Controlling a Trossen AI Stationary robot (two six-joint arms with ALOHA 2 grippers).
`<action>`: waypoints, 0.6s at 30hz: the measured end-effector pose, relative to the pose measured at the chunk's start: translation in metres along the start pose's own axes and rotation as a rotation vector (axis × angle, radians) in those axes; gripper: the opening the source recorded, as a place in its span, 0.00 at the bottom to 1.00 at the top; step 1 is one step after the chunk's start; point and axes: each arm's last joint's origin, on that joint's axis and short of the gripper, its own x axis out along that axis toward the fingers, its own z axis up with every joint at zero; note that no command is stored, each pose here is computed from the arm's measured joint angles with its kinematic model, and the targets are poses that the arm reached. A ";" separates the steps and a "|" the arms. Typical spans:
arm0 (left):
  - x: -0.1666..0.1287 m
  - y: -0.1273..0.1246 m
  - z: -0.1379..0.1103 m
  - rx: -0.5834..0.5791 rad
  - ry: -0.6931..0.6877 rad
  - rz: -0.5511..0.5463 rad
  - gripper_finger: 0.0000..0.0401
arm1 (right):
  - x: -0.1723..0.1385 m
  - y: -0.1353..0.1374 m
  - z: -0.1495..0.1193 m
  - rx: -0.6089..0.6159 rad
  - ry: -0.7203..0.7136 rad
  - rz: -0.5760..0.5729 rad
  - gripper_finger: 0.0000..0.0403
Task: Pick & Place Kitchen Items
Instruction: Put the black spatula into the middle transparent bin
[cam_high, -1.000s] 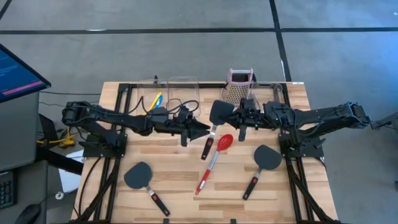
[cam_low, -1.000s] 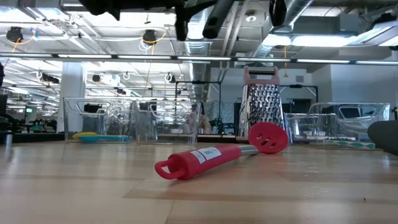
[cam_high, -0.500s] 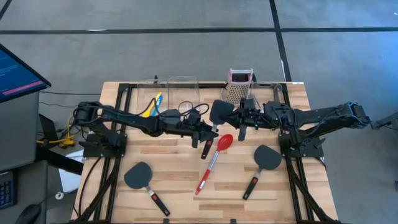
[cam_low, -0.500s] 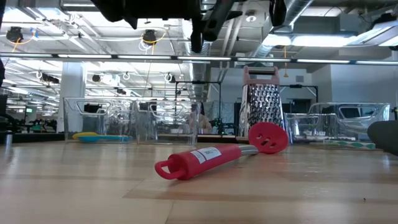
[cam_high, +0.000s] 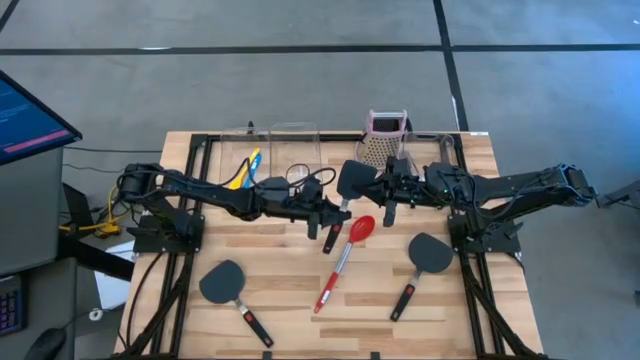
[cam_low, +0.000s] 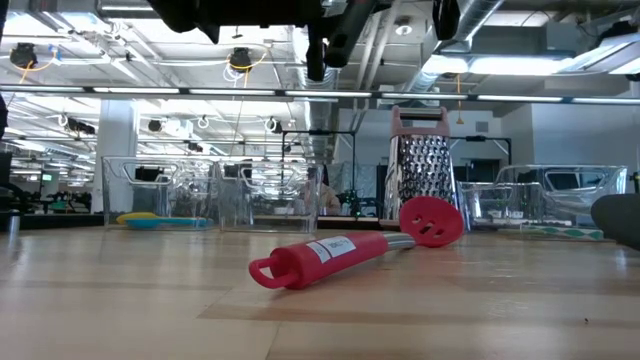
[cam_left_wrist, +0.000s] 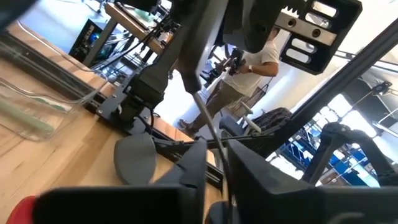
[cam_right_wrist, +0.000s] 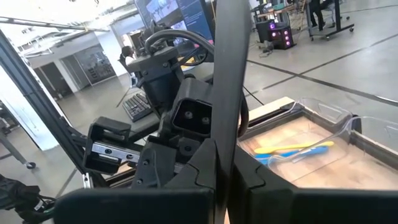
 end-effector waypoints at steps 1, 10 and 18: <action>0.000 0.000 0.000 0.000 0.000 0.000 0.07 | 0.000 0.000 0.000 0.000 0.000 0.000 0.00; 0.000 0.000 0.000 0.000 -0.007 0.006 0.00 | 0.000 0.000 0.000 -0.002 -0.002 0.001 0.00; 0.000 0.000 0.000 0.000 -0.004 0.006 0.00 | 0.000 0.001 0.001 0.003 -0.007 0.007 0.07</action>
